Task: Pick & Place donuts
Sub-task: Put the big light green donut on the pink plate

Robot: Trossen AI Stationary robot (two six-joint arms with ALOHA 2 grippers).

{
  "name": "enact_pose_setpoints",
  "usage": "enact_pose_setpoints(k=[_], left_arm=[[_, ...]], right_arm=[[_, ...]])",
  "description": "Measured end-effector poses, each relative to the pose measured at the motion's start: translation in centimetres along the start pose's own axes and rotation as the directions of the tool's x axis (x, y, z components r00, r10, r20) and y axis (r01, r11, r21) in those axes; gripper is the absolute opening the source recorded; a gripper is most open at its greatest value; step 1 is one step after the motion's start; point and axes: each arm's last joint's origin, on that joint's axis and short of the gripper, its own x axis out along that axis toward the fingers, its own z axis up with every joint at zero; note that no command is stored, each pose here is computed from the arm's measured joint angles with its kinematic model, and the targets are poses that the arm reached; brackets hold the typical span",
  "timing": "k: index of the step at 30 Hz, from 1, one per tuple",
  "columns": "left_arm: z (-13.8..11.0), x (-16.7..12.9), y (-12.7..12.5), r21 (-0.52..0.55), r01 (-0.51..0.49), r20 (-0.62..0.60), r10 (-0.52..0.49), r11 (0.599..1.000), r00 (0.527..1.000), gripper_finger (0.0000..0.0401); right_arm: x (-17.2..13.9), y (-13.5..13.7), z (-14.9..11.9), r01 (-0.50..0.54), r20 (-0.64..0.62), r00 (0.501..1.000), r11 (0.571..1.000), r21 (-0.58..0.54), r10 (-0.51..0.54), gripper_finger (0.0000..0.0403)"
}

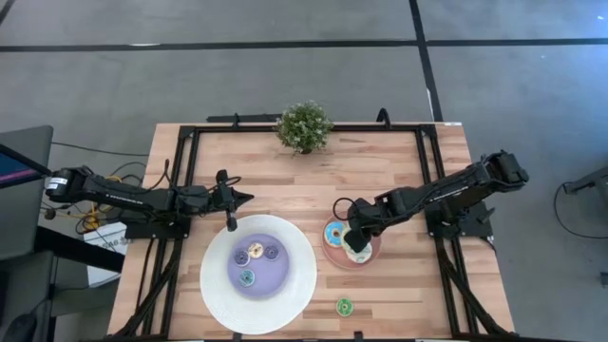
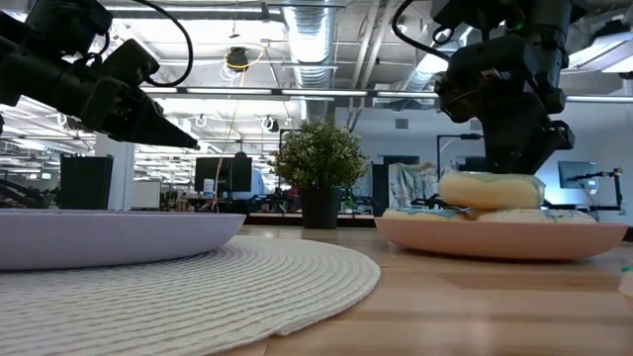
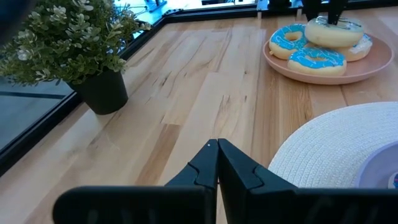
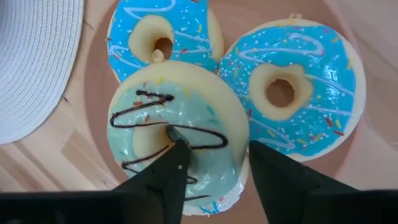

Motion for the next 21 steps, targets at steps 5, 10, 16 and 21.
enact_pose_setpoints(k=[5,10,16,21], left_arm=[[0.0,0.0,0.0,-0.001,0.0,0.0,0.0,1.0,1.0,0.0],[0.0,0.0,0.0,-0.001,0.0,0.0,0.0,1.0,1.0,0.0],[0.0,0.0,0.0,0.0,0.0,0.0,0.0,1.0,1.0,0.0],[0.0,0.0,0.0,0.0,0.0,0.0,0.0,1.0,1.0,0.0]], right_arm=[[-0.1,0.0,0.0,0.003,-0.003,1.0,1.0,0.0,-0.003,0.0211],[-0.1,-0.3,-0.1,0.025,-0.016,1.0,1.0,0.007,-0.025,0.0236],[-0.2,-0.6,0.0,0.037,-0.025,0.999,0.999,0.013,-0.037,0.0239],[-1.5,-0.7,-0.2,0.003,0.001,1.0,1.0,0.014,-0.003,0.024]])
